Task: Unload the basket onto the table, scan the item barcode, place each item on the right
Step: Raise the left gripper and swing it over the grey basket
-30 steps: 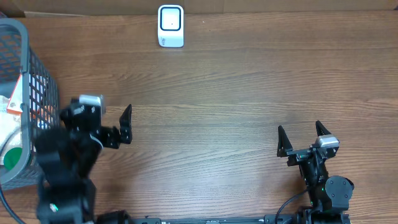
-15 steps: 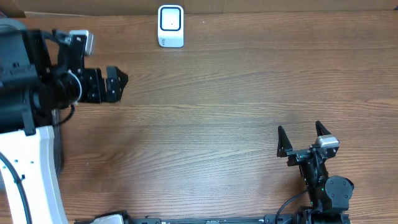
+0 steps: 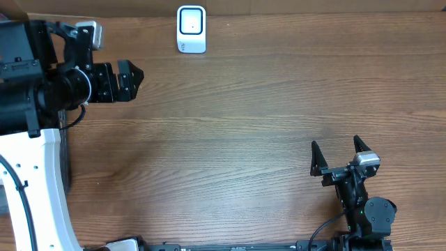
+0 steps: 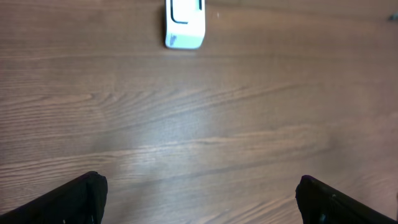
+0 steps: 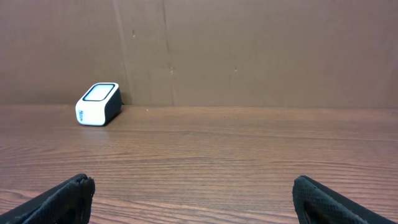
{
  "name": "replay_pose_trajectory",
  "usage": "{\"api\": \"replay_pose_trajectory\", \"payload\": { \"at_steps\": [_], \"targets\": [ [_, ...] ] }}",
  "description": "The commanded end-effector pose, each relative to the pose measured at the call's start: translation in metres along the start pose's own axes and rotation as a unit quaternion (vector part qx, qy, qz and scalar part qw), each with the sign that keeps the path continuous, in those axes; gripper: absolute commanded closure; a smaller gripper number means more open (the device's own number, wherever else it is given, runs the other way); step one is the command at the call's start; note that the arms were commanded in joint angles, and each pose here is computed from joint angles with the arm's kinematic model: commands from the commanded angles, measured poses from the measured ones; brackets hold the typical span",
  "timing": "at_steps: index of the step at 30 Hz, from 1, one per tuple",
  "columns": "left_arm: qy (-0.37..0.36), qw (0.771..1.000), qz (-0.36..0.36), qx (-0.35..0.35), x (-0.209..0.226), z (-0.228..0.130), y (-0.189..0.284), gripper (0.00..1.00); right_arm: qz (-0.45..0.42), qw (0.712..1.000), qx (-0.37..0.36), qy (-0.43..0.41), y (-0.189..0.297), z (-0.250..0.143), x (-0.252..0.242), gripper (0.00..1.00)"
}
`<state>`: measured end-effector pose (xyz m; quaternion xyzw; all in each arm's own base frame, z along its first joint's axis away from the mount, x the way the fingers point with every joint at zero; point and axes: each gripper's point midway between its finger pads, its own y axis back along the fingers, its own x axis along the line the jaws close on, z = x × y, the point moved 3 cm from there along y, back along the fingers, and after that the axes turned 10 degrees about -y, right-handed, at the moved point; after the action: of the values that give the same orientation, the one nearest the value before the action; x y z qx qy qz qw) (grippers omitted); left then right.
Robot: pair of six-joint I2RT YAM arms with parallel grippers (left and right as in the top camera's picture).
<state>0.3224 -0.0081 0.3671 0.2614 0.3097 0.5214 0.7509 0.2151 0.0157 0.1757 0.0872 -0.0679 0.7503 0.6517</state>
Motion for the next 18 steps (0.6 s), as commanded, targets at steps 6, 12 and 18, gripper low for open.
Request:
{"api": "replay_pose_trajectory", "payload": {
  "at_steps": [6,12,18],
  "targets": [
    [0.083,0.991,0.079,-0.067,0.029,0.022,0.048,0.00,0.001,1.000,-0.003,-0.001,0.000,-0.001,0.000,0.00],
    [0.133,0.975,0.139,-0.112,0.056,0.024,0.097,0.00,0.001,1.000,-0.003,-0.001,0.000,-0.001,0.000,0.00],
    [0.305,0.908,0.258,-0.124,0.110,-0.011,0.140,0.02,0.001,1.000,-0.003,-0.001,0.000,-0.001,0.000,0.00]
  ]
}}
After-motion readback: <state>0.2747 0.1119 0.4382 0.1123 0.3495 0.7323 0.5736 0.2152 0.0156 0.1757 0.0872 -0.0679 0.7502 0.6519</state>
